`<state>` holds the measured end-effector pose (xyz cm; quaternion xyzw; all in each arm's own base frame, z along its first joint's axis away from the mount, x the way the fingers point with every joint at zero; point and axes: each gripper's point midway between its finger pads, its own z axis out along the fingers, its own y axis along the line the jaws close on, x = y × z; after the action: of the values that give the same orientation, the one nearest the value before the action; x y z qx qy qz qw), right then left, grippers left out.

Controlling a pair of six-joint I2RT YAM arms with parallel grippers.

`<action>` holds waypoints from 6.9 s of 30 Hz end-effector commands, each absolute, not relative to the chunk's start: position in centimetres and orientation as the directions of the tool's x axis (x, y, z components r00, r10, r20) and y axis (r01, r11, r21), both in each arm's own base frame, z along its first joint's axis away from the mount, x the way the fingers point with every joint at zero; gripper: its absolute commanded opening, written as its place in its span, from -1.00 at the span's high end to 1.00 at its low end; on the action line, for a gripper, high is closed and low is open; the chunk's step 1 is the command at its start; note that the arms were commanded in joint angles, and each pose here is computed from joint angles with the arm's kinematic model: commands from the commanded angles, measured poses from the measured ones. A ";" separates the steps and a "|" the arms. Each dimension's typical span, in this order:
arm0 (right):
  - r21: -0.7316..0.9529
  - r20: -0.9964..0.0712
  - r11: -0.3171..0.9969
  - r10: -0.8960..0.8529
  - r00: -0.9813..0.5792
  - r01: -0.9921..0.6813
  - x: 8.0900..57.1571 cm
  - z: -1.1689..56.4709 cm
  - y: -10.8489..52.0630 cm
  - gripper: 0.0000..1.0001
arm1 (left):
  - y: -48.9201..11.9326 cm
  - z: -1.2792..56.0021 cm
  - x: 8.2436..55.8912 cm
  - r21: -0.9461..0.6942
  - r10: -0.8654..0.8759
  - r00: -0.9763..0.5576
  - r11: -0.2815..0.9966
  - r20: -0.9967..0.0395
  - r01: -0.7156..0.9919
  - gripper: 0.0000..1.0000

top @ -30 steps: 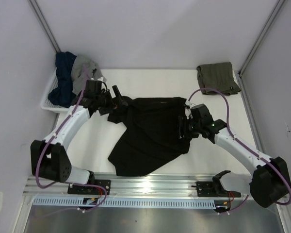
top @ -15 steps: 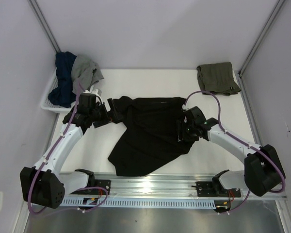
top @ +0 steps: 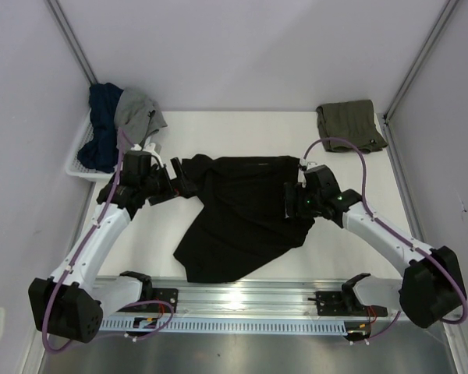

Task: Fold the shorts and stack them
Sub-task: Flatten the shorts out

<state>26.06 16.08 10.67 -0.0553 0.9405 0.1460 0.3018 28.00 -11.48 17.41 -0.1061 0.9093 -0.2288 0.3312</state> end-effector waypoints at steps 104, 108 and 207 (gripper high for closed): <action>0.466 -0.475 0.870 0.095 -0.875 -0.158 17.1 11.4 24.2 0.09 | -29.7 18.8 35.5 -0.443 0.042 -0.772 0.799 -0.634 0.407 -0.97; 0.497 -0.518 0.861 0.193 -0.833 -0.109 20.2 14.3 21.8 -0.14 | -28.4 18.3 31.5 -0.432 0.023 -0.764 0.813 -0.645 0.390 -0.98; 0.814 -0.362 0.560 0.695 -0.620 0.153 38.1 6.3 11.0 -0.14 | -38.5 5.7 14.1 0.151 0.422 -0.750 0.902 -0.509 0.405 -0.67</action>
<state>37.26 10.17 5.08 0.2872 0.8282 0.3511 0.3290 14.28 -37.17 5.18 0.2285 0.9360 0.0243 0.2668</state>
